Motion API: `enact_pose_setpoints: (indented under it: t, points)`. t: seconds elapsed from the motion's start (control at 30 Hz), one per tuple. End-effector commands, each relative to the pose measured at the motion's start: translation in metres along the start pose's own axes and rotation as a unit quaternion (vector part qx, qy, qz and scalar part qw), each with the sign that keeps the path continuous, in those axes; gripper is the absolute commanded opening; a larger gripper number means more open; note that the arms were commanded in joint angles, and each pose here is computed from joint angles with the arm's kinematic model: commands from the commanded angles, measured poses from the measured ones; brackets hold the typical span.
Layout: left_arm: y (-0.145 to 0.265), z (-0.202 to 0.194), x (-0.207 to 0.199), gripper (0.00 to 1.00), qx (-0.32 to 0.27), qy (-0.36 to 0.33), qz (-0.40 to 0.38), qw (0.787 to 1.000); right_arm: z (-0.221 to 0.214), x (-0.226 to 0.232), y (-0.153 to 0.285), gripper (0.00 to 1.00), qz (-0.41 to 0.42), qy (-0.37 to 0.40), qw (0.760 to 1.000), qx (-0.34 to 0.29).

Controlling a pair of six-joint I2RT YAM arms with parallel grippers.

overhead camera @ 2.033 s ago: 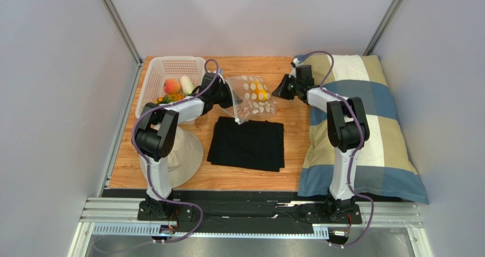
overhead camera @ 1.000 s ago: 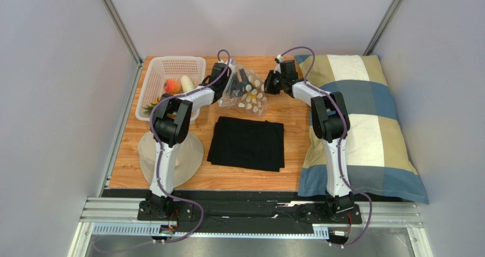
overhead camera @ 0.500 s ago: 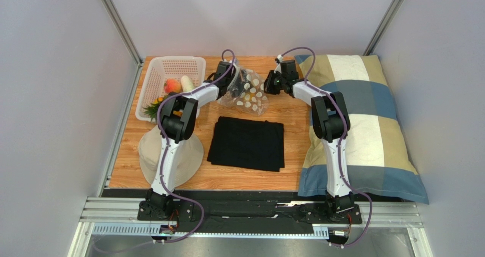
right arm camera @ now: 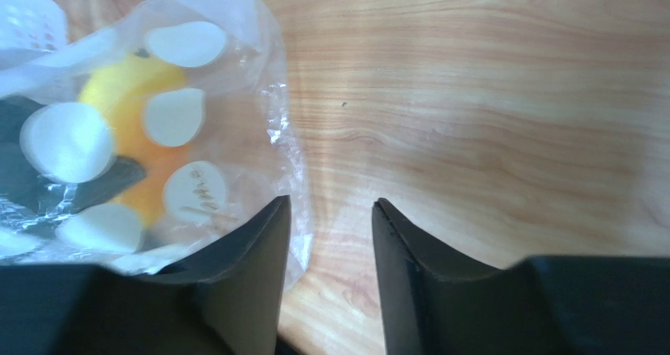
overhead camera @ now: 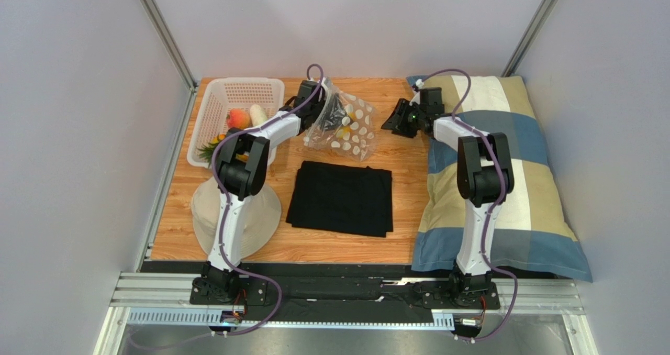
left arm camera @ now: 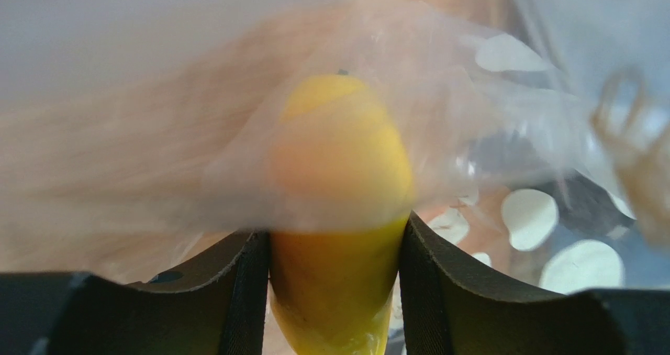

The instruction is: Open the zip-top bag and remove the fake food

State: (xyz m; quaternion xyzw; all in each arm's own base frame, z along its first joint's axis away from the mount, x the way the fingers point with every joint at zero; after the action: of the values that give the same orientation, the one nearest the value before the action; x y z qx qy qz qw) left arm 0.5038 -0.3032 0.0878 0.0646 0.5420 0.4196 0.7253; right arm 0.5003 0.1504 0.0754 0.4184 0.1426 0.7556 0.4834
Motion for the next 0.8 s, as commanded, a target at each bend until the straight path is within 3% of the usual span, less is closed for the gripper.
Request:
enact_pose_setpoints:
  t: [0.0,0.03,0.13,0.37,0.47,0.6,0.63,0.67,0.77]
  points:
    - [0.038,0.035,-0.059,0.0,-0.046,-0.017,-0.055,0.997,0.003,0.025,0.028,0.59,0.045,0.038,0.998,-0.021]
    - [0.039,0.038,-0.06,0.0,-0.051,-0.015,-0.054,0.997,0.002,0.029,0.027,0.65,0.063,0.034,0.997,-0.026]
    - [0.043,0.046,-0.067,0.0,-0.054,-0.003,-0.066,0.996,-0.004,0.037,0.024,0.69,0.102,0.027,0.994,-0.015]
    - [0.054,0.04,-0.073,0.0,-0.036,0.0,-0.072,0.997,-0.011,0.039,0.01,0.74,0.125,0.043,0.991,-0.009]
    - [0.058,0.036,-0.072,0.0,-0.03,-0.001,-0.071,0.997,-0.011,0.031,-0.004,0.71,0.105,0.027,0.994,-0.001]
    - [0.063,0.028,-0.064,0.0,-0.021,0.005,-0.052,0.998,-0.021,0.018,-0.02,0.54,0.069,-0.006,0.997,0.029]
    - [0.065,0.026,-0.064,0.0,-0.019,0.005,-0.054,0.998,-0.015,0.022,-0.023,0.38,0.078,-0.011,0.996,0.027]
    - [0.064,0.022,-0.061,0.0,-0.014,0.009,-0.054,0.998,-0.024,0.017,-0.033,0.3,0.077,-0.026,0.996,0.041]
    - [0.068,0.016,-0.063,0.0,0.006,0.005,-0.058,0.998,-0.025,0.018,-0.047,0.23,0.073,-0.045,0.995,0.045]
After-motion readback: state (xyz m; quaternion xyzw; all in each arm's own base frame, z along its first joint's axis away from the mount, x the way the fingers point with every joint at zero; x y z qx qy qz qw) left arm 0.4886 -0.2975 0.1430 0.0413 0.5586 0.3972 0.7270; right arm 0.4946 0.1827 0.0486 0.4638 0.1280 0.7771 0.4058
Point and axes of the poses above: each gripper's point midway between its finger pads, its own y axis back along the fingers, its own x axis along the line the jaws close on, z = x × y, the point moved 3 cm from there along y, back along the fingers, and after that the axes turned 10 degrees about y, right-handed, at the moved point
